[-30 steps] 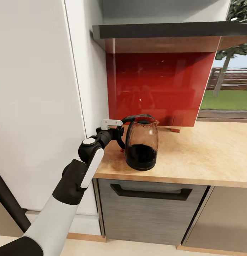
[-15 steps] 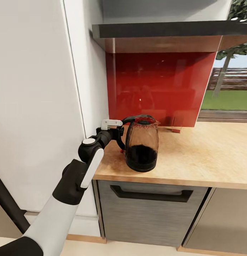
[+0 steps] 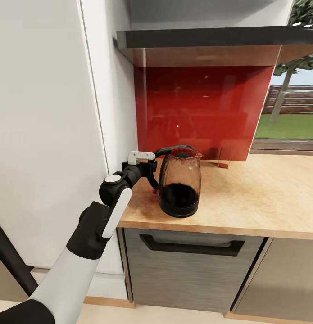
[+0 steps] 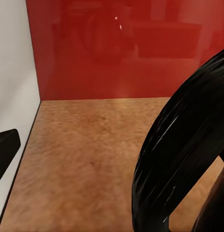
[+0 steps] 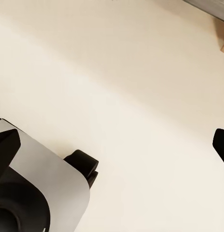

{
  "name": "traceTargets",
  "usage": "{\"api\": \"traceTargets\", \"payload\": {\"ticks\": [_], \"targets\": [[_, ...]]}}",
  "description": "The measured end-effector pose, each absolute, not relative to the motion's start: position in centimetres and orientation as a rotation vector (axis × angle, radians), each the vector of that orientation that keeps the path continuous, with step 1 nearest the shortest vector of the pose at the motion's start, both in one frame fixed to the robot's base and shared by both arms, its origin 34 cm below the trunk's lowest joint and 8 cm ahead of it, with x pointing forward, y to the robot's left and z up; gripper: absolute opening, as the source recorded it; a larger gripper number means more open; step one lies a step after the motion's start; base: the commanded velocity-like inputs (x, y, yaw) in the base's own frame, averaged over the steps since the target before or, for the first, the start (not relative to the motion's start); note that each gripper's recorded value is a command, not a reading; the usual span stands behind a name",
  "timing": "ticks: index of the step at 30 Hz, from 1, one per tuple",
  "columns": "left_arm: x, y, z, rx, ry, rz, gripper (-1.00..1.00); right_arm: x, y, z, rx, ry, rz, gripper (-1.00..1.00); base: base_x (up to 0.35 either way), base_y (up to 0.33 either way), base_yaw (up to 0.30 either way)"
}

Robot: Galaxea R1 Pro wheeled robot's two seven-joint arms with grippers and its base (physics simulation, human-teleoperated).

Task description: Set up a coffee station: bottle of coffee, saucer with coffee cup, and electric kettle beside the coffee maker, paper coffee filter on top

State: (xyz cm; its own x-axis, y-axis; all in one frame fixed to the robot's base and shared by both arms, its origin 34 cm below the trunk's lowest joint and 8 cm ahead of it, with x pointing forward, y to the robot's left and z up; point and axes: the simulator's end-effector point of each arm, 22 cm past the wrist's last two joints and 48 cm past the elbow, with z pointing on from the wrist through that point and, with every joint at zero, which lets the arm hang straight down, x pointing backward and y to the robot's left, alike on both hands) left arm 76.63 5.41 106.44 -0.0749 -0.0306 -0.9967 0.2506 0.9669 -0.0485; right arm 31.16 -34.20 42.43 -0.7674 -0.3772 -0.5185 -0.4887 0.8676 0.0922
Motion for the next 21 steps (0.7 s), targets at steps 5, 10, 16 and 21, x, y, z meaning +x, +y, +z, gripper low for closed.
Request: {"api": "traceTargets", "payload": {"ticks": [5, 10, 16, 21], "targets": [[76.63, 5.41, 106.42, 0.170, 1.632, -0.234, 1.00, 31.16, -34.20, 42.43, -0.631, 2.541, 0.304, 1.00, 0.000, 0.000, 0.000], [76.62, 5.35, 106.43, 0.170, 1.632, -0.238, -1.00, 31.16, -34.20, 42.43, -0.631, 2.541, 0.304, 1.00, 0.000, 0.000, 0.000], [76.63, 5.43, 106.43, 0.170, 1.632, -0.233, -1.00, 31.16, -34.20, 42.43, -0.631, 2.541, 0.304, 1.00, 0.000, 0.000, 0.000], [76.61, 5.38, 106.46, 0.170, 1.631, -0.237, -1.00, 31.16, -34.20, 42.43, -0.631, 2.541, 0.304, 1.00, 0.000, 0.000, 0.000]]}}
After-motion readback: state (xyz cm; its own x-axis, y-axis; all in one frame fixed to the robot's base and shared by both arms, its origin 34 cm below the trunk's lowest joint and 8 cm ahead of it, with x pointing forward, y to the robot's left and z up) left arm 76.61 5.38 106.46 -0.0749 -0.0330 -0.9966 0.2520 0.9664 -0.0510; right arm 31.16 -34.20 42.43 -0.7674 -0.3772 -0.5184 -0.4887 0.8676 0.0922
